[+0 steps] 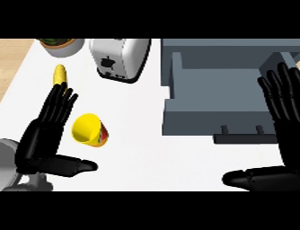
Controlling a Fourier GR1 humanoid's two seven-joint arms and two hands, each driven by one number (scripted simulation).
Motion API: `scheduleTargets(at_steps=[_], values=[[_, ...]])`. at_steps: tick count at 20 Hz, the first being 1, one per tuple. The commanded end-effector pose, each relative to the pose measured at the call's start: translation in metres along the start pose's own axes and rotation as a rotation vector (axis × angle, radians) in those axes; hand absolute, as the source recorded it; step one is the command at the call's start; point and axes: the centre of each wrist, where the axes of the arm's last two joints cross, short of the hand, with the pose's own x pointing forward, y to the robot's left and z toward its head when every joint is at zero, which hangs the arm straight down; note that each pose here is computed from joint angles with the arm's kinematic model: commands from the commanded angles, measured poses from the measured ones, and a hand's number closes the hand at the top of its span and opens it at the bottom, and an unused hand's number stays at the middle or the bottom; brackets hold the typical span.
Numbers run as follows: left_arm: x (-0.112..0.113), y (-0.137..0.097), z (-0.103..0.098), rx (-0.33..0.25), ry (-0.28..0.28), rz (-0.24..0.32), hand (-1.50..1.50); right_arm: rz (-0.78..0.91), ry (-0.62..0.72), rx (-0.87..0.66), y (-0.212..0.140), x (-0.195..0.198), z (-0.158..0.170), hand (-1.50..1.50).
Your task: Pick up the cup, place it into the drawer and close the drawer
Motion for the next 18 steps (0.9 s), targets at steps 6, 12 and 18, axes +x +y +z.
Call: scheduleTargets(at_steps=[6,12,18], values=[[-0.040,0.035,0.005,0.049,0.051,-0.027,-1.50,-0.005,0.015,0.016,-0.014,0.011,-0.005,-1.50],[-0.063,0.031,0.013,0.032,0.096,-0.022,-1.50,-0.009,0.001,0.013,-0.020,-0.002,-0.011,-1.50],[-0.105,0.042,0.014,0.033,0.102,-0.037,-1.50,-0.014,0.001,0.012,-0.003,-0.005,-0.009,-1.50]])
